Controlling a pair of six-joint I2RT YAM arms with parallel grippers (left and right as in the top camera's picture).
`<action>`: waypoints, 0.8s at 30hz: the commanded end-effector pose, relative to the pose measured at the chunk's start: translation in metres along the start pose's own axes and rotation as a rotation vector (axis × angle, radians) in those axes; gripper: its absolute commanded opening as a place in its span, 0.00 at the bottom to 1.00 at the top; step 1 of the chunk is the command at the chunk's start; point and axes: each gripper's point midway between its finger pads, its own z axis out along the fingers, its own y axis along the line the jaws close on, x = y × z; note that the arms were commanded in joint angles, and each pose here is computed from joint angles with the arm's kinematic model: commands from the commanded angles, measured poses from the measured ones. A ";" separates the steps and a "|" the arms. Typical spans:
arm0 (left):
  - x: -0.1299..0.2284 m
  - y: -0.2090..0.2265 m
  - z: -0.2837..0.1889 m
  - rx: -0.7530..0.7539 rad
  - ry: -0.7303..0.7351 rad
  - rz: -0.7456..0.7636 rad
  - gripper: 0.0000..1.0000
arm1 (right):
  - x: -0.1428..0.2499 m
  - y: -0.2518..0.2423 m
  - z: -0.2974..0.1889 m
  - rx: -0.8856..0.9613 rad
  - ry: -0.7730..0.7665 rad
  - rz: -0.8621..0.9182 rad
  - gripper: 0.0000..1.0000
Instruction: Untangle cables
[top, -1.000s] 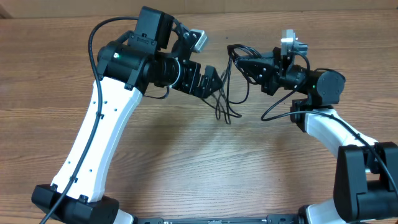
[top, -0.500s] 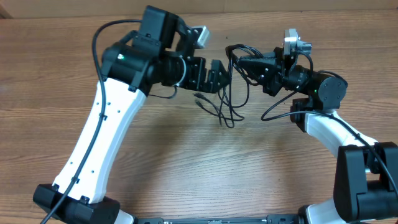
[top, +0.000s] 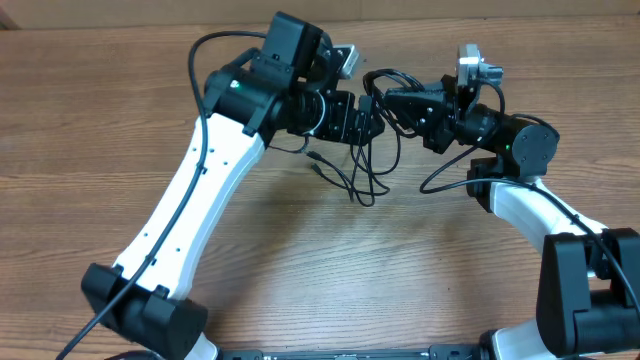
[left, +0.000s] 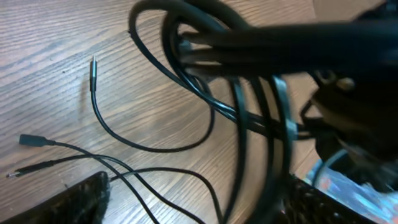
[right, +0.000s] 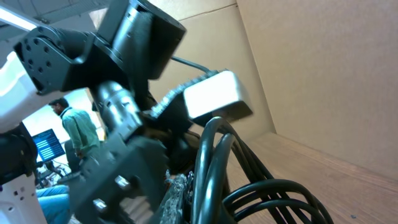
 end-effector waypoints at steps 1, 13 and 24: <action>-0.004 0.004 0.011 -0.016 0.009 -0.009 0.81 | -0.012 0.005 0.000 0.003 -0.031 -0.018 0.04; -0.012 0.007 0.018 -0.012 -0.007 0.069 0.04 | -0.007 0.008 0.000 -0.016 0.000 -0.014 0.04; -0.018 0.036 -0.002 -0.054 -0.022 0.233 0.04 | 0.016 -0.028 -0.012 0.094 0.070 0.218 0.04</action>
